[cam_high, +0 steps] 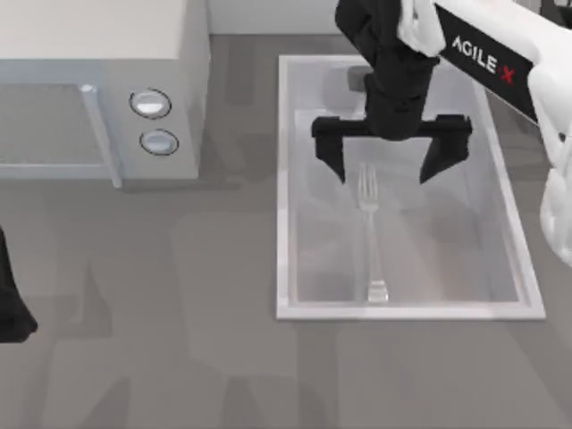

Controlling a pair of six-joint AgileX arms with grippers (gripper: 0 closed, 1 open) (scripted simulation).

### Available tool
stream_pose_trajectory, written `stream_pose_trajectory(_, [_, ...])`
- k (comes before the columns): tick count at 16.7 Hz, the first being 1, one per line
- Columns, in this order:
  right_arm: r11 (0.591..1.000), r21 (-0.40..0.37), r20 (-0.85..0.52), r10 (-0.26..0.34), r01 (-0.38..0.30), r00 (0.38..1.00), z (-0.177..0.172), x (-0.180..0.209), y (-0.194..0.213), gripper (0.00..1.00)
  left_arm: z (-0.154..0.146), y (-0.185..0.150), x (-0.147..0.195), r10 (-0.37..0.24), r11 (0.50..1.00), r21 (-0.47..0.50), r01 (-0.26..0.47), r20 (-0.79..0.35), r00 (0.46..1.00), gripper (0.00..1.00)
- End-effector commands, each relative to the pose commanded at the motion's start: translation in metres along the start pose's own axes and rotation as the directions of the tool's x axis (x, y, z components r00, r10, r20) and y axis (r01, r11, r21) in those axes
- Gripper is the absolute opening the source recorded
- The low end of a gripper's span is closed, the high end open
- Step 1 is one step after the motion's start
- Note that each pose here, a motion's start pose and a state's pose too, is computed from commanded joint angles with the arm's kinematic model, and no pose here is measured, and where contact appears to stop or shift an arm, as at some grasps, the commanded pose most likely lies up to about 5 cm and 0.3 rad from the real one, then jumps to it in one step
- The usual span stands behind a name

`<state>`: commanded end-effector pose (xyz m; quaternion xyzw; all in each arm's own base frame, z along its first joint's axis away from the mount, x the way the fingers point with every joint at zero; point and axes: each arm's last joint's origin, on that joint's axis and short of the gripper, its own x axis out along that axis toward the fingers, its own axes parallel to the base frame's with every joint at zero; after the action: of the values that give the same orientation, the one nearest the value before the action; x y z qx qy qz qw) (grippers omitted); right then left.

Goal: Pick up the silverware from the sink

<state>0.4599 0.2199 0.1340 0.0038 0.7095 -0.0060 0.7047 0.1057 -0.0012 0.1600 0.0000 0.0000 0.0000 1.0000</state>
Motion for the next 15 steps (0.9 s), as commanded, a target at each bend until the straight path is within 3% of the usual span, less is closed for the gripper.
stream_pose_trajectory(8, [1.000, -0.004, 0.014, 0.007, -0.007, 1.000, 0.000, 0.110, 0.002, 1.00, 0.000, 0.000, 0.000, 0.000, 1.000, 0.000, 0.000, 0.000, 1.000, 1.00])
stream_pose_trajectory(14, [1.000, -0.004, 0.007, 0.003, -0.003, 1.000, -0.003, 0.123, 0.001, 1.00, 0.000, 0.000, 0.000, 0.000, 1.000, 0.000, 0.000, 0.000, 1.000, 1.00])
stream_pose_trajectory(15, [1.000, -0.004, 0.007, 0.003, -0.003, 1.000, -0.003, 0.123, 0.001, 0.92, 0.000, 0.000, 0.000, 0.000, 1.000, 0.000, 0.000, 0.000, 1.000, 1.00])
